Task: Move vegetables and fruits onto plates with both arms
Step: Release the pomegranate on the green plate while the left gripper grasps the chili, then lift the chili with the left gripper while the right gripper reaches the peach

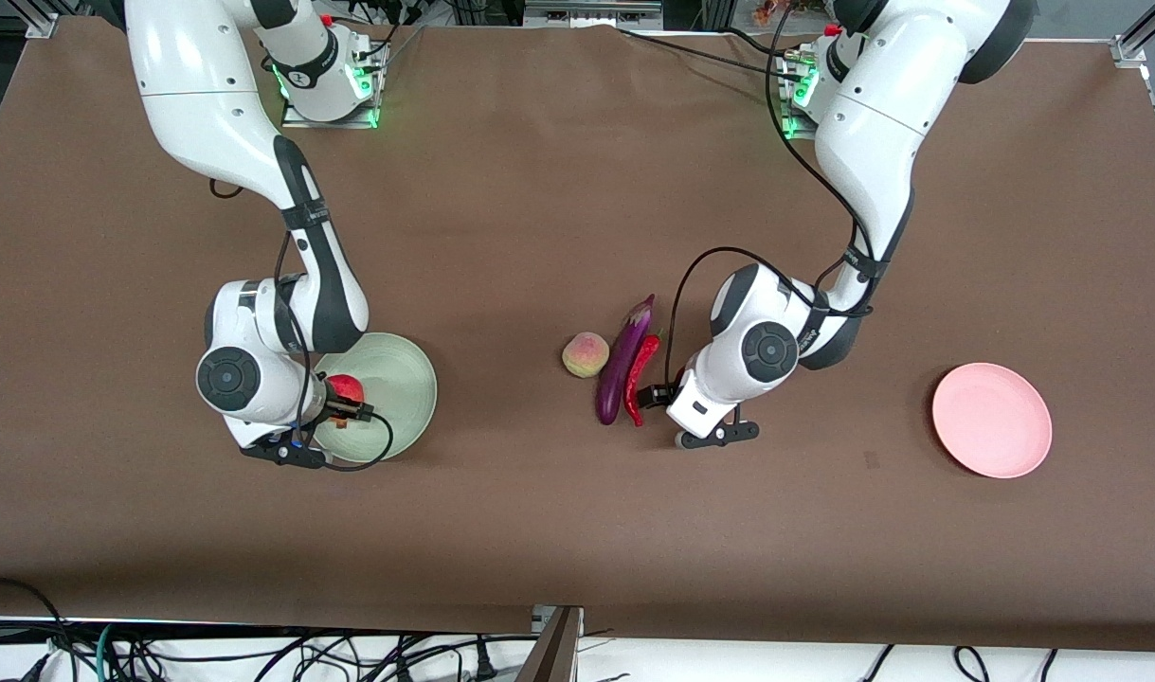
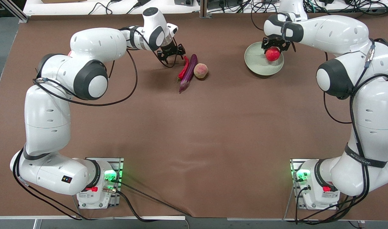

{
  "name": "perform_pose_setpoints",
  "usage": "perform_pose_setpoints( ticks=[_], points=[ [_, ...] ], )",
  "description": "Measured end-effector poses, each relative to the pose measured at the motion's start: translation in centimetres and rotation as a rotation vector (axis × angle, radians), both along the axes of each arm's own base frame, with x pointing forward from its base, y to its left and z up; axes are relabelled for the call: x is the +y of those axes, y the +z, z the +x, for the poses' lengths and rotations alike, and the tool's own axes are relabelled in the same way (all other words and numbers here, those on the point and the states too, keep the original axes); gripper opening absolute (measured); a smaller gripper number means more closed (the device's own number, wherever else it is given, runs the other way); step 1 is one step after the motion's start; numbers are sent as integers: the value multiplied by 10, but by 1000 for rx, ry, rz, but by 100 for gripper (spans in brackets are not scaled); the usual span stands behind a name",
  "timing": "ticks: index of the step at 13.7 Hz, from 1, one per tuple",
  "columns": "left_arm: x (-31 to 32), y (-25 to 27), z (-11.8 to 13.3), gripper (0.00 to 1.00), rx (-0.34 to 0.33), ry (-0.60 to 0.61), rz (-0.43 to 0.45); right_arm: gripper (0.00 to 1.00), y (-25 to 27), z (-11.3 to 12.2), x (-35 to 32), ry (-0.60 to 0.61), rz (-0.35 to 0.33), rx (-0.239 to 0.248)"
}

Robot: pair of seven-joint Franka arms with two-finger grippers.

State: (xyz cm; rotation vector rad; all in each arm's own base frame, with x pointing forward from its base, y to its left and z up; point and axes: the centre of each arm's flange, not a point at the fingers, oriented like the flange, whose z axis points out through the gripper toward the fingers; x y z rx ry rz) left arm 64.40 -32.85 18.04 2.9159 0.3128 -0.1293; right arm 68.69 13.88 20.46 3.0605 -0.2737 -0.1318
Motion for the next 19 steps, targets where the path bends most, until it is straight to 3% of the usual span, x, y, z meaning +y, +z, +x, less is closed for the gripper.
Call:
perform_pose_setpoints(
  ticks=[3,5,10,13,19],
  points=[
    [-16,-5,-9,100,15,31,9,82,-4,0,0,1,-2,-3],
    [-26,-4,-14,100,15,41,12,99,0,3,1,24,3,-17],
    [-33,-6,-18,100,19,44,17,100,53,20,11,128,33,-94],
    [-36,-6,-18,95,8,44,14,100,80,15,28,146,54,-98],
    [-35,-7,-16,29,-34,-7,59,100,96,-25,157,116,80,-117]
  ],
)
